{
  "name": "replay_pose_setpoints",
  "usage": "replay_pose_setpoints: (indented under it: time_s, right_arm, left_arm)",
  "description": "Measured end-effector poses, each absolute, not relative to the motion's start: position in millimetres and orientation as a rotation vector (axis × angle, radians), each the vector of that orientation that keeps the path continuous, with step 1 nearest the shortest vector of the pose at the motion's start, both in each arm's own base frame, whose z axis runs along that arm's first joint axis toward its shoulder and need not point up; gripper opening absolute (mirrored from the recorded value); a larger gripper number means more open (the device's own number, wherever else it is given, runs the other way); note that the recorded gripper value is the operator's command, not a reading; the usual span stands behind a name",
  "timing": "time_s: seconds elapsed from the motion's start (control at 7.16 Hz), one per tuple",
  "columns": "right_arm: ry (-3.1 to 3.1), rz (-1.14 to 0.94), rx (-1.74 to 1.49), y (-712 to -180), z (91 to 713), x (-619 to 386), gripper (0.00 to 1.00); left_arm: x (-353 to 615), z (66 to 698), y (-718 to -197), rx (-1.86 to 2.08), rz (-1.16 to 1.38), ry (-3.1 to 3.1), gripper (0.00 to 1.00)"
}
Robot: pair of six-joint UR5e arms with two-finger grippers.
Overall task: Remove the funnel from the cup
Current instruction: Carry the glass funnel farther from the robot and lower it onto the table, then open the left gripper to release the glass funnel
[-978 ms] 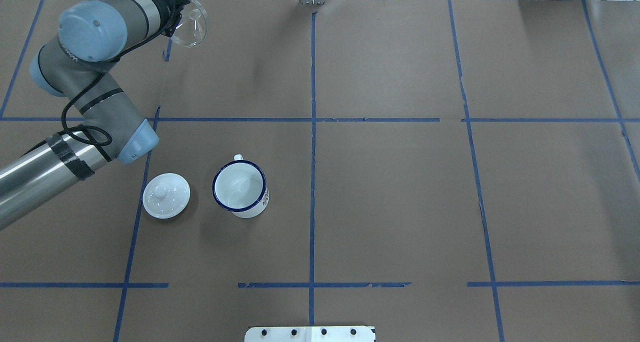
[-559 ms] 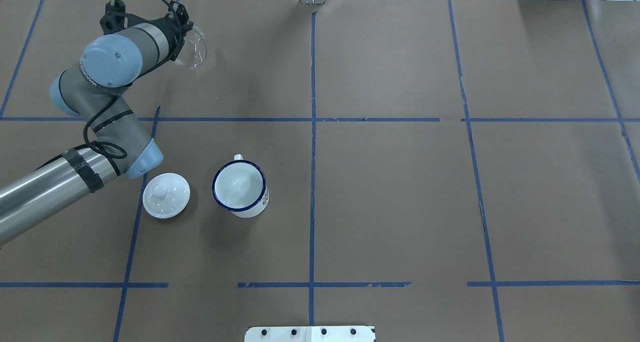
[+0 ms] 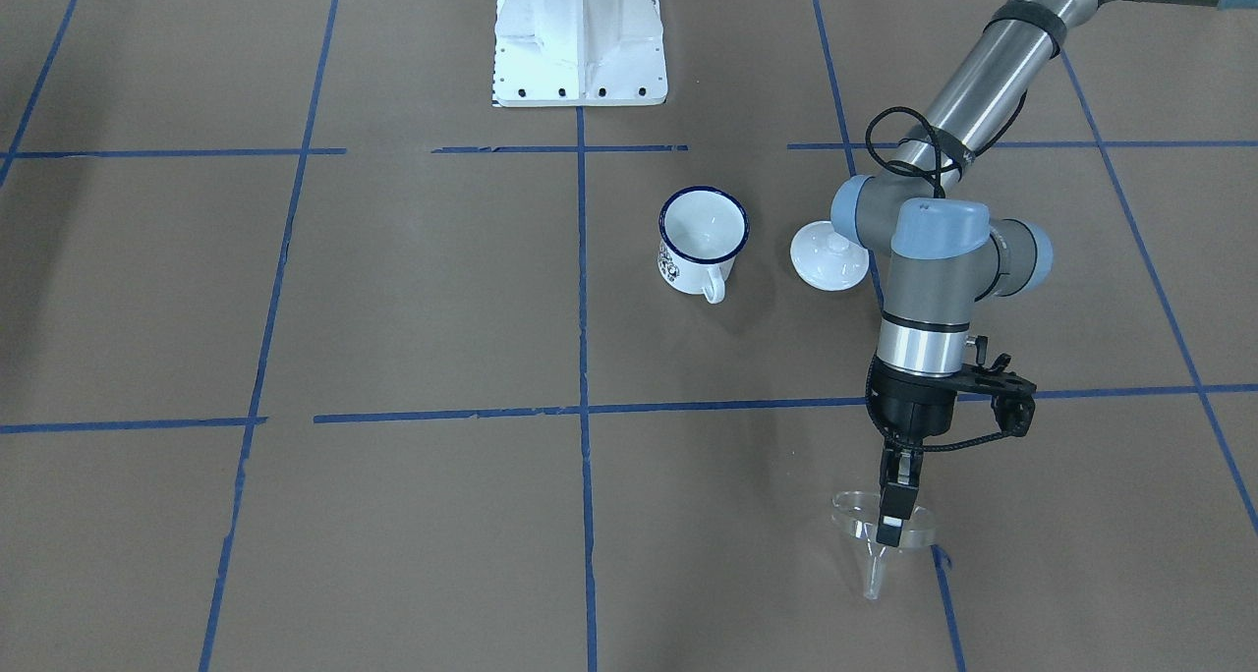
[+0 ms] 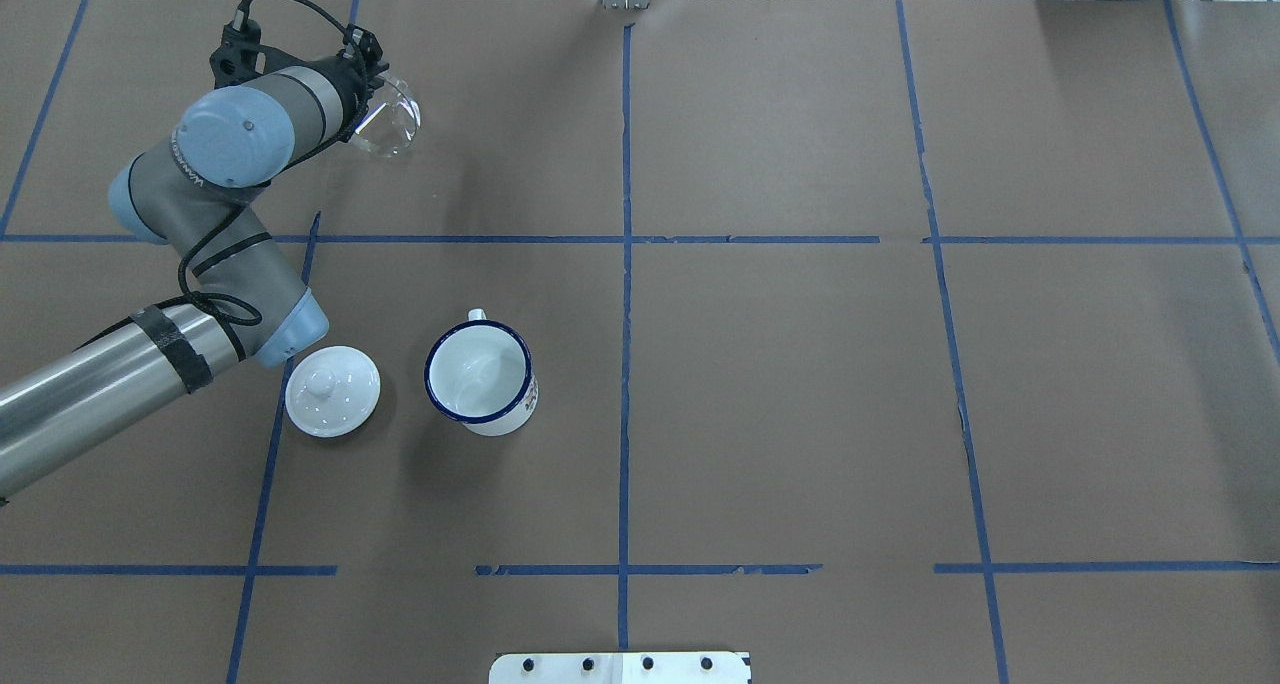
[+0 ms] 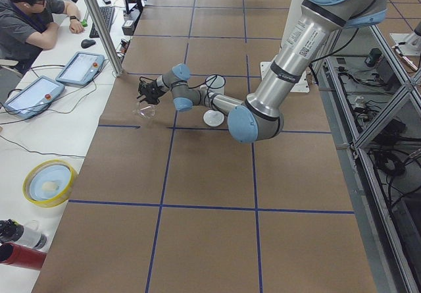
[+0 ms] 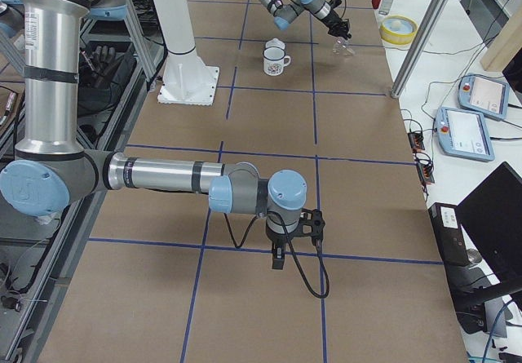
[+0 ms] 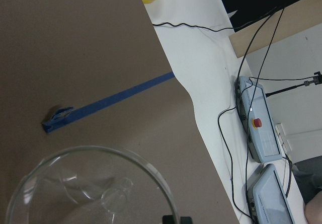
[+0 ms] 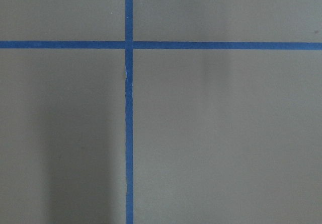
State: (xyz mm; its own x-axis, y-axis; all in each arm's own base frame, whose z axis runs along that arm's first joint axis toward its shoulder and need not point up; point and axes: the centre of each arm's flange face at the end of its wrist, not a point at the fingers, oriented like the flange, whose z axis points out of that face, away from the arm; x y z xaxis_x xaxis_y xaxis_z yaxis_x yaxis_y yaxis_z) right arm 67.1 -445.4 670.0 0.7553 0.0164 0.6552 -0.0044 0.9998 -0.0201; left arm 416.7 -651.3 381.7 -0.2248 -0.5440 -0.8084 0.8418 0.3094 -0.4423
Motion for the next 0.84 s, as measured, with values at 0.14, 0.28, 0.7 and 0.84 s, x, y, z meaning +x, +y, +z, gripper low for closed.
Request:
replay_pose_setpoints:
  time_s: [0.14, 0.28, 0.7, 0.84]
  right_arm:
    - [-0.715, 0.011, -0.018, -445.4, 670.0, 67.2, 1.00]
    - [-0.715, 0.011, -0.018, -445.4, 670.0, 67.2, 1.00]
    - [-0.715, 0.011, -0.018, -445.4, 670.0, 67.1, 1.00]
    - [-0.715, 0.011, -0.018, -445.4, 670.0, 67.2, 1.00]
  left_arm:
    - [417.1, 381.7, -651.1, 0.327, -1.309, 1.234, 1.00]
    - [416.4, 379.2, -650.8, 0.339, -1.283, 1.231, 1.00]
    - [382.1, 342.6, -629.8, 0.365, -0.983, 1.224, 1.00]
    - [363.1, 320.0, -618.3, 0.352, -0.872, 1.195, 1.00]
